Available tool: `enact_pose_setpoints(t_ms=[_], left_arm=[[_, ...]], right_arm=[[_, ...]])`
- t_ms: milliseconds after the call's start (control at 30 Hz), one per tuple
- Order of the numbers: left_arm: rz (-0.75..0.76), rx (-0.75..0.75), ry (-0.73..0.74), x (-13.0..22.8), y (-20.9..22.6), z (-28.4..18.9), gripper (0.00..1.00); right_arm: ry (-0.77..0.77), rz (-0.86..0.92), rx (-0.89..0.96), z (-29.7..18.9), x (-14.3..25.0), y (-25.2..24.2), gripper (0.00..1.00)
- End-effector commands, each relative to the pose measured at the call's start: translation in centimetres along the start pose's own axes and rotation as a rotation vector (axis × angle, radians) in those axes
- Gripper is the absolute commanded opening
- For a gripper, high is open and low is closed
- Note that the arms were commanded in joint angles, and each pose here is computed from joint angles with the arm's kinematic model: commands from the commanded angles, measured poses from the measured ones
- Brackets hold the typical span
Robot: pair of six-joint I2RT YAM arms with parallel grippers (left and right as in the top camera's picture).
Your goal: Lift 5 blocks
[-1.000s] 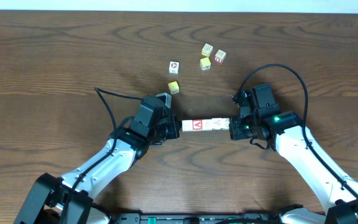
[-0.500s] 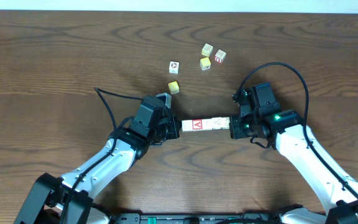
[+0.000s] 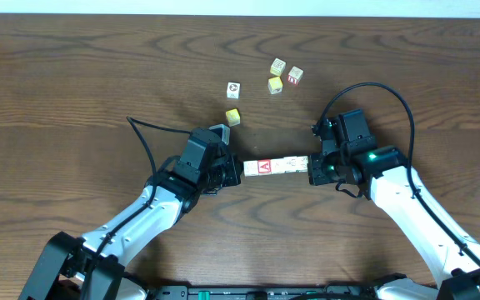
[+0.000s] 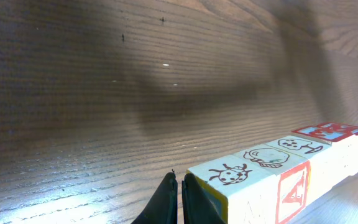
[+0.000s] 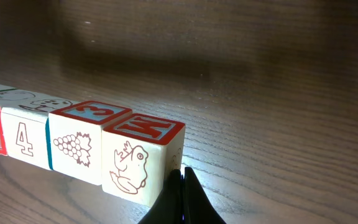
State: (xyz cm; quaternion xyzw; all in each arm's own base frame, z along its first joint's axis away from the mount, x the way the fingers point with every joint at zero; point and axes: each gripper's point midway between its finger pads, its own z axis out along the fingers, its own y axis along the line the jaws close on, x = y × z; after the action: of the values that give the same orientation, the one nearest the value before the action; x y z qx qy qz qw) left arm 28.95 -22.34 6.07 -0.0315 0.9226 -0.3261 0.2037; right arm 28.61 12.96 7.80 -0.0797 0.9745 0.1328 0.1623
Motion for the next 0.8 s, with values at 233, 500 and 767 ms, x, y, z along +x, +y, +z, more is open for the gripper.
enact_pose_setpoints(t_ms=[233,500,767], left_arm=[[0.036,0.149,0.008,-1.04,-4.68,-0.95,0.07],[0.035,0.150,0.009,-1.03,-4.69,-0.95,0.07],[0.035,0.154,0.005,-1.24,-4.92,-1.02,0.07]], right_arm=[[-0.009,-0.042,-0.175,-1.08,-0.67,4.12,0.01],[-0.007,-0.043,-0.186,-1.32,-0.77,4.37,0.01],[-0.014,-0.045,-0.187,-1.77,-1.24,4.54,0.01]])
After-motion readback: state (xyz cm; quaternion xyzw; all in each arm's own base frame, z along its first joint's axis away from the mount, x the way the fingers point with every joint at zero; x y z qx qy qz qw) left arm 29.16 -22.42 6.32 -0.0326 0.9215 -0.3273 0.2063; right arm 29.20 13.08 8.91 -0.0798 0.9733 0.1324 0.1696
